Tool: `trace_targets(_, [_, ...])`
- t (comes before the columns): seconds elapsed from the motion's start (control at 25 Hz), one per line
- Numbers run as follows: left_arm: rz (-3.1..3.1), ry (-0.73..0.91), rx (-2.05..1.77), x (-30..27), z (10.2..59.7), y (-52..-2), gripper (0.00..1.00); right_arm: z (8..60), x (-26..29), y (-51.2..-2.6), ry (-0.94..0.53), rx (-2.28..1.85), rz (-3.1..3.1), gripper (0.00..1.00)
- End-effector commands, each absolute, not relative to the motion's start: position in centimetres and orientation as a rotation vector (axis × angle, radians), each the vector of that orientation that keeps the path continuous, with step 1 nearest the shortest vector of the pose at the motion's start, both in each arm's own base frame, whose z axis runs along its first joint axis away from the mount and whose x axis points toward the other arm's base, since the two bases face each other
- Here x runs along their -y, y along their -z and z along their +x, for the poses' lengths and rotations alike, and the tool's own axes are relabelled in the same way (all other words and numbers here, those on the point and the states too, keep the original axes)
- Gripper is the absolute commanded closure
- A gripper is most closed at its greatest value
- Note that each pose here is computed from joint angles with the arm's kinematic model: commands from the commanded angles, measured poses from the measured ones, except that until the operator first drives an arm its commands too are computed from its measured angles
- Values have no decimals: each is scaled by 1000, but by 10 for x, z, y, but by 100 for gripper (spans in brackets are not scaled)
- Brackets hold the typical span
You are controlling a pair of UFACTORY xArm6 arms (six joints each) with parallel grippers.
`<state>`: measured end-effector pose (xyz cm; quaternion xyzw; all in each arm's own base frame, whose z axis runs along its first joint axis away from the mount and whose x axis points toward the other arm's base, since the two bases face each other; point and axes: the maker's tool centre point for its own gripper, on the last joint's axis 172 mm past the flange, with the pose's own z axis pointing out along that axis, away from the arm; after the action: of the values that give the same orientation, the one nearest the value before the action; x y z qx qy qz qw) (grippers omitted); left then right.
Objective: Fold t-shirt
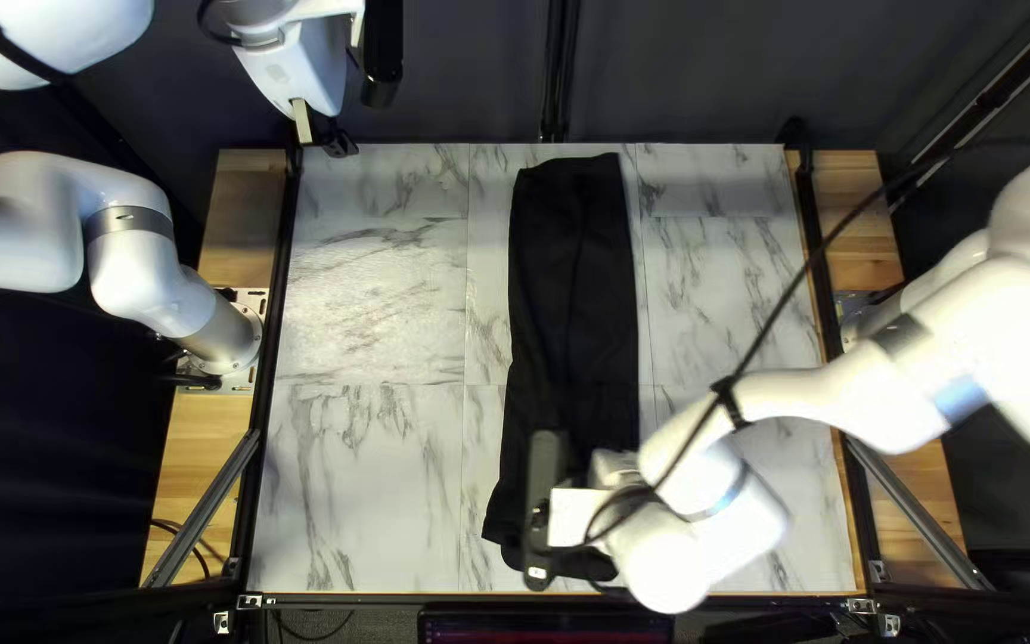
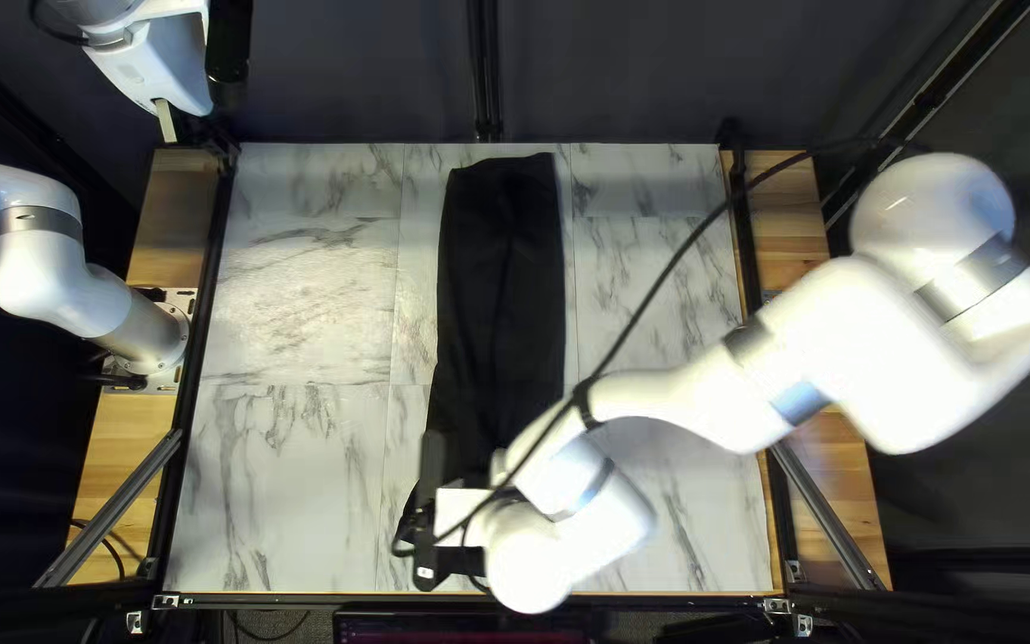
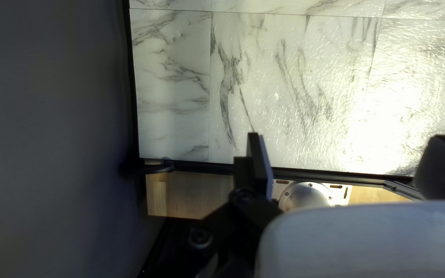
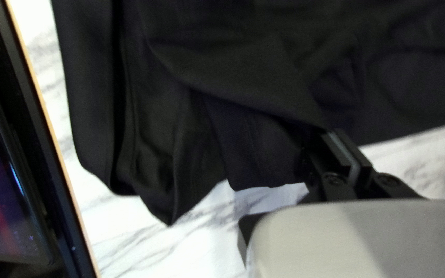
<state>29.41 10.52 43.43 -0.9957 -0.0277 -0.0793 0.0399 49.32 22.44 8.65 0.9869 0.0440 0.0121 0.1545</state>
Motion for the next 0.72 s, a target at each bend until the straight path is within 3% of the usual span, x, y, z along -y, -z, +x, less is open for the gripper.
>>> trace_targets(0.04, [-3051,243,85,-105,294,-434,0,463,-235,-89,-148,-135,2936,0])
trace_targets(0.4, [-3051,243,85,-105,294,-434,0,425,-257,-112,-704,-44,3206,0])
trace_targets(0.72, [-3051,243,85,-105,294,-434,0,452,-261,-107,-904,205,3228,0])
